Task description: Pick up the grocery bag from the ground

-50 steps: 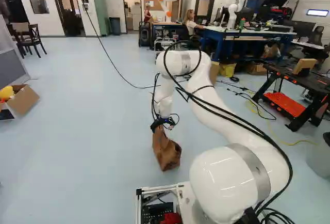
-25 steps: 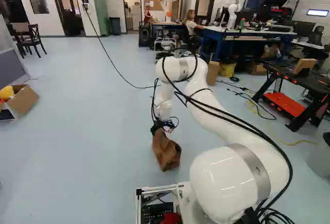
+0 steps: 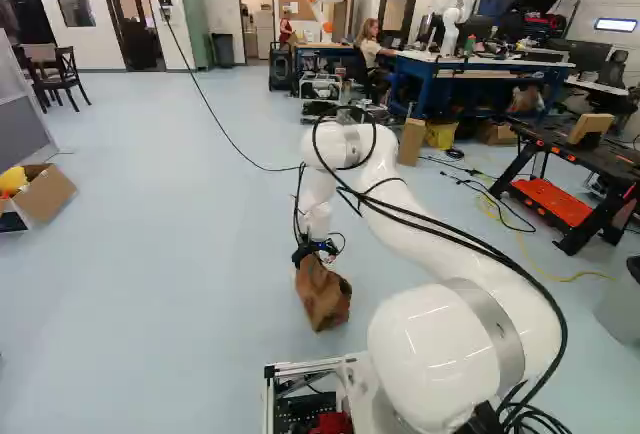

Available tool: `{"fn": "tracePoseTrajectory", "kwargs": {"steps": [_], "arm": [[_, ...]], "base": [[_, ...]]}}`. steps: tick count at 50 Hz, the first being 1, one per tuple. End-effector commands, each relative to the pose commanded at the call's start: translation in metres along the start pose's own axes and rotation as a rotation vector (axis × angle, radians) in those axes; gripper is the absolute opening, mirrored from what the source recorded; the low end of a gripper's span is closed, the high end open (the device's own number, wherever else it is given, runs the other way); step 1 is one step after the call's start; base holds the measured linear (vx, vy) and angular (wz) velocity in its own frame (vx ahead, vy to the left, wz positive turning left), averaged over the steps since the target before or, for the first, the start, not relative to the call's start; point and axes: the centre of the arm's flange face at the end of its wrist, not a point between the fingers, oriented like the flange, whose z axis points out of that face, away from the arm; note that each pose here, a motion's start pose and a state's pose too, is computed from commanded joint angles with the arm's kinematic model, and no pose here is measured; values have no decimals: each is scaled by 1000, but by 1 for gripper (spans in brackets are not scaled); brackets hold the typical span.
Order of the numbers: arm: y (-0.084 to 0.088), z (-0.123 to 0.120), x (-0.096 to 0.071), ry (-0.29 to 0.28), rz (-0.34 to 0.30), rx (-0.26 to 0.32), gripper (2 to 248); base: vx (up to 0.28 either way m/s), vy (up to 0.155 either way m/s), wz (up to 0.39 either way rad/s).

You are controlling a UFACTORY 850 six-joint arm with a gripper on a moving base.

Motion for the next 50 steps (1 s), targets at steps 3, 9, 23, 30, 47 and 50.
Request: {"fn": "tracePoseTrajectory", "kwargs": {"steps": [3,9,23,30,47,50], "arm": [[0,5,0,-1,0,0,247],[0,14,-1,-3,0,0,247],[0,33,-3,-6,0,0,247],[0,36,-4,-7,0,0,237],[0,36,-4,-7,0,0,123],[0,36,-4,-7,0,0,85]], "base": [[0,0,0],[0,0,0],[0,0,0],[0,0,0],[0,0,0],[0,0,0]]}}
